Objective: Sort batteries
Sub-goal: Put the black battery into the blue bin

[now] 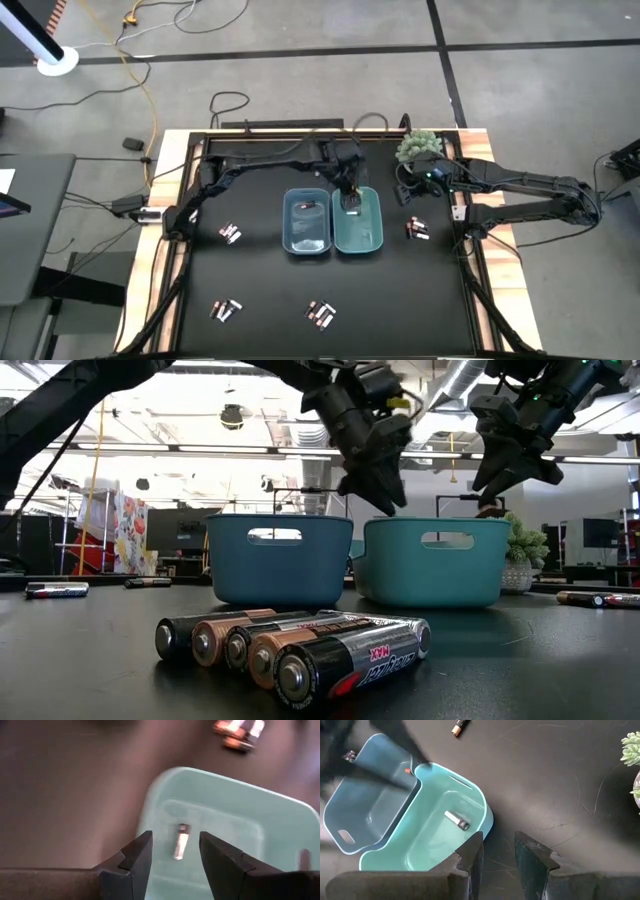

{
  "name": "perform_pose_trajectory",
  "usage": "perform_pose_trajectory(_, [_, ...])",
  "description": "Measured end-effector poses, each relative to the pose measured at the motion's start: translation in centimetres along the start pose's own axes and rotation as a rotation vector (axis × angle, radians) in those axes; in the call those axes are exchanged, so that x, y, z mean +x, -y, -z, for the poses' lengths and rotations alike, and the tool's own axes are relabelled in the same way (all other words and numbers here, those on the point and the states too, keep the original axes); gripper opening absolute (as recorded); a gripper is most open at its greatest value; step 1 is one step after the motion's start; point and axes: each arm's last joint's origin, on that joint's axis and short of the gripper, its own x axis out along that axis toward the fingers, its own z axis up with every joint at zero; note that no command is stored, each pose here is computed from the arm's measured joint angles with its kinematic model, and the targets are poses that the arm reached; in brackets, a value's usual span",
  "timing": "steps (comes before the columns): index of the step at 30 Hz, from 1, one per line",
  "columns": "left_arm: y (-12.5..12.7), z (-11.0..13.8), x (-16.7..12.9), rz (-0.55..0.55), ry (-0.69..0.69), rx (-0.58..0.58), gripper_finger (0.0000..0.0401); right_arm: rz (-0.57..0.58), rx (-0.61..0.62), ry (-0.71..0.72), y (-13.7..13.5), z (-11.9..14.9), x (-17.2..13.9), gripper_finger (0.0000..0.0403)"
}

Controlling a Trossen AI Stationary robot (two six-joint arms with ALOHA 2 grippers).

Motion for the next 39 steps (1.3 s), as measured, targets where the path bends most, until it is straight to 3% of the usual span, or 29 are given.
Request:
perform_pose_trajectory(10, [-11.1, 2.0, -2.2, -0.203, -0.126, -0.355, 0.0157, 0.0, 0.036, 0.001, 0.0, 0.0, 0.0, 0.0127])
perform_pose_trajectory(16, [-14.8, 4.6, -1.6, -0.264, -0.218, -0.542, 0.0157, 0.015, 0.088, 0.015, 0.1, -0.1, 0.0, 0.0127])
perform_pose_trajectory(25, [-14.8, 6.6, 1.4, -0.205, -0.222, -0.649, 0.0157, 0.018, 0.108, 0.015, 0.1, 0.0, 0.0, 0.0127])
perform_pose_trajectory(39, [-14.3, 7.9, 3.3, -0.265, -0.197, -0.717, 0.0157, 0.024, 0.082, 0.01, 0.1, 0.0, 0.0, 0.0127])
